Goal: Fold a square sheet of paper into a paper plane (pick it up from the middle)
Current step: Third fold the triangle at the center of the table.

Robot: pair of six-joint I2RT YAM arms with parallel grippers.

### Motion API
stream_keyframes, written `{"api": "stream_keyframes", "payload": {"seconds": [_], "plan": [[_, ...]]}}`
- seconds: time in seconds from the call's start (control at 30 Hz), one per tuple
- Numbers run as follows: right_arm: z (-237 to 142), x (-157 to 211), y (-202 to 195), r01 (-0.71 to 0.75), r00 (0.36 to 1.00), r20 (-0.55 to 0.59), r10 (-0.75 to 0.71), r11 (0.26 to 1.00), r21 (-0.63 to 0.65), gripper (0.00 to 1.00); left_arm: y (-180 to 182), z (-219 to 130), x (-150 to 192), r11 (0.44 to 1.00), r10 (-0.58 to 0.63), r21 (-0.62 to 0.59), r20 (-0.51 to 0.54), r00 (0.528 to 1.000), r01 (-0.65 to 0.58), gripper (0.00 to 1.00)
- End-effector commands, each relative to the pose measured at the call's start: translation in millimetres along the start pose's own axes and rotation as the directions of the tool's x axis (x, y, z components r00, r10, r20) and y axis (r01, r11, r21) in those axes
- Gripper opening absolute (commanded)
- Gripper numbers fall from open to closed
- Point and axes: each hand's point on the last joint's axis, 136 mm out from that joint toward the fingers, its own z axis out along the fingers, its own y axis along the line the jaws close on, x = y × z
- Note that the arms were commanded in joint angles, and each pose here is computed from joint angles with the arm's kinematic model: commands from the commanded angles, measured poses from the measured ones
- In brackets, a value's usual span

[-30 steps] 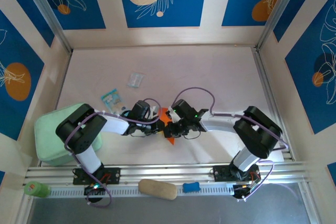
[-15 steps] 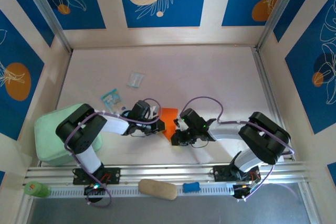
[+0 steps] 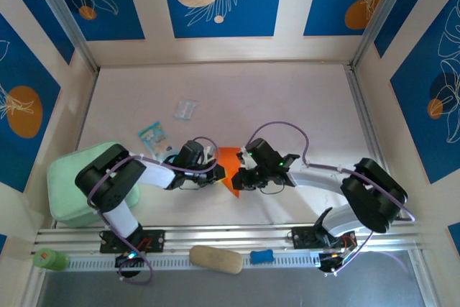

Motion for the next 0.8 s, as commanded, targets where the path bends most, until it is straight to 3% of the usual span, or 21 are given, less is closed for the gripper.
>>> {"api": "stream_keyframes", "payload": {"seconds": [0.0, 0.17, 0.33, 0.6, 0.77], "plan": [[14.5, 14.7, -0.1, 0.004, 0.997, -0.083, -0.004, 1.0, 0.004, 0.08, 35.9, 0.8, 9.8, 0.991, -0.059, -0.117, 0.01, 0.998, 0.059, 0.02], [25.1, 46.6, -35.4, -0.068, 0.986, -0.143, 0.081, 0.994, 0.091, 0.08, 35.8, -1.5, 10.7, 0.992, -0.053, -0.118, 0.013, 0.999, 0.054, 0.02], [11.5, 65.5, -54.3, -0.117, 0.985, -0.115, 0.131, 0.986, 0.119, 0.08, 35.8, -1.5, 11.0, 0.992, -0.05, -0.113, 0.015, 0.999, 0.051, 0.02], [-19.8, 24.7, -33.0, -0.081, 0.996, 0.051, 0.077, 0.993, 0.082, 0.1, 35.8, -3.6, 8.6, 0.992, -0.067, -0.102, 0.057, 0.996, 0.073, 0.02], [-19.0, -3.6, -15.6, -0.049, 0.996, 0.073, 0.045, 0.998, 0.049, 0.11, 31.8, 0.4, 10.2, 0.993, -0.083, -0.082, 0.085, 0.993, 0.09, 0.01]]}}
